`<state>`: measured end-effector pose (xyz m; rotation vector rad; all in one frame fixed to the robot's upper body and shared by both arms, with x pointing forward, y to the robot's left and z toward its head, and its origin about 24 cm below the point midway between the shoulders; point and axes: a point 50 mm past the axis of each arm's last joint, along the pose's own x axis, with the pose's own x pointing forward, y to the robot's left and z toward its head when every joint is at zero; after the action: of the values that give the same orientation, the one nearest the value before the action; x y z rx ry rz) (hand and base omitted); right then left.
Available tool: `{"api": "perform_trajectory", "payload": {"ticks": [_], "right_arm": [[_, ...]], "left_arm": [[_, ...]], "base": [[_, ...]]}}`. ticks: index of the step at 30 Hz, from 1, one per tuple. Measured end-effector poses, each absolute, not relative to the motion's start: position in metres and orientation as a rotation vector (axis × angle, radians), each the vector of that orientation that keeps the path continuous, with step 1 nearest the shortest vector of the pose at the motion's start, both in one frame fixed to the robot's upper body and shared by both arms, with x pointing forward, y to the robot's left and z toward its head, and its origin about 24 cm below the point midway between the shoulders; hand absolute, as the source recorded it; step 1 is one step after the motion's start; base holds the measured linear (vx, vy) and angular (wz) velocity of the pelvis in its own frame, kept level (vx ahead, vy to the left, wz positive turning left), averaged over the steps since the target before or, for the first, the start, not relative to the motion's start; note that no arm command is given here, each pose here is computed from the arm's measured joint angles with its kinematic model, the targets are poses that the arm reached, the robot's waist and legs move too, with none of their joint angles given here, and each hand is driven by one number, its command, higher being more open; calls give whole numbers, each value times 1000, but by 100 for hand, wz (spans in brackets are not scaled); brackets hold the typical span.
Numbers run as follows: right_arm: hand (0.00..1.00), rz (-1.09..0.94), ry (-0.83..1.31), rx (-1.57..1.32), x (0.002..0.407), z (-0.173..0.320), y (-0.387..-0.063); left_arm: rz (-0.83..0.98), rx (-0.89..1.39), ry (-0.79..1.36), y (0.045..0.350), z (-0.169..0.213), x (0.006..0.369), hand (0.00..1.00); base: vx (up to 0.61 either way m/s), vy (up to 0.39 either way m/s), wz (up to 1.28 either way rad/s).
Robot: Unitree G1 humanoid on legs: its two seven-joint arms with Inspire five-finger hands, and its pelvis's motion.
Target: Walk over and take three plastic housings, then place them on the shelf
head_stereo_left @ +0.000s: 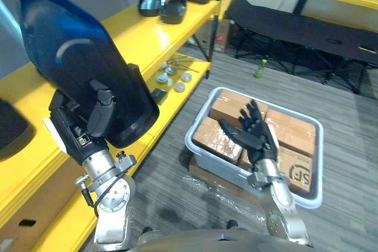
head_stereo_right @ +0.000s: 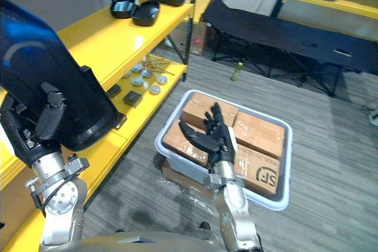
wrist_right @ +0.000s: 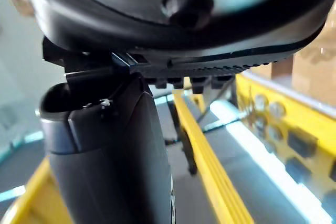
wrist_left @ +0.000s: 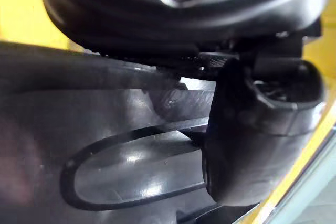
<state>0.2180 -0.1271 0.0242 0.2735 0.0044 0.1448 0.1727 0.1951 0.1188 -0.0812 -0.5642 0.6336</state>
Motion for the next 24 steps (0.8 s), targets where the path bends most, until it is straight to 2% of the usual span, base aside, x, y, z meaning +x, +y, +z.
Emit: {"api": "perform_trajectory", "payload": {"ticks": [4, 8, 11, 21, 24], "right_arm": [[100, 299, -20, 186, 228, 34, -105], [100, 326, -44, 182, 235, 41, -101], [100, 341, -60, 182, 239, 45, -98], [100, 318, -36, 96, 235, 37, -106], [100, 252, -29, 124, 232, 34, -115]], "left_arm": [[640, -105, -617, 216, 127, 152, 0], [722, -108, -573, 238, 119, 133, 0], [753, -145, -546, 241, 113, 125, 0], [470, -148, -560, 218, 116, 140, 0], [348, -165, -568, 214, 115, 150, 0]], "base": [[14, -20, 72], [40, 2, 28], [24, 11, 8], [-25, 14, 65], [-43, 4, 77]]}}
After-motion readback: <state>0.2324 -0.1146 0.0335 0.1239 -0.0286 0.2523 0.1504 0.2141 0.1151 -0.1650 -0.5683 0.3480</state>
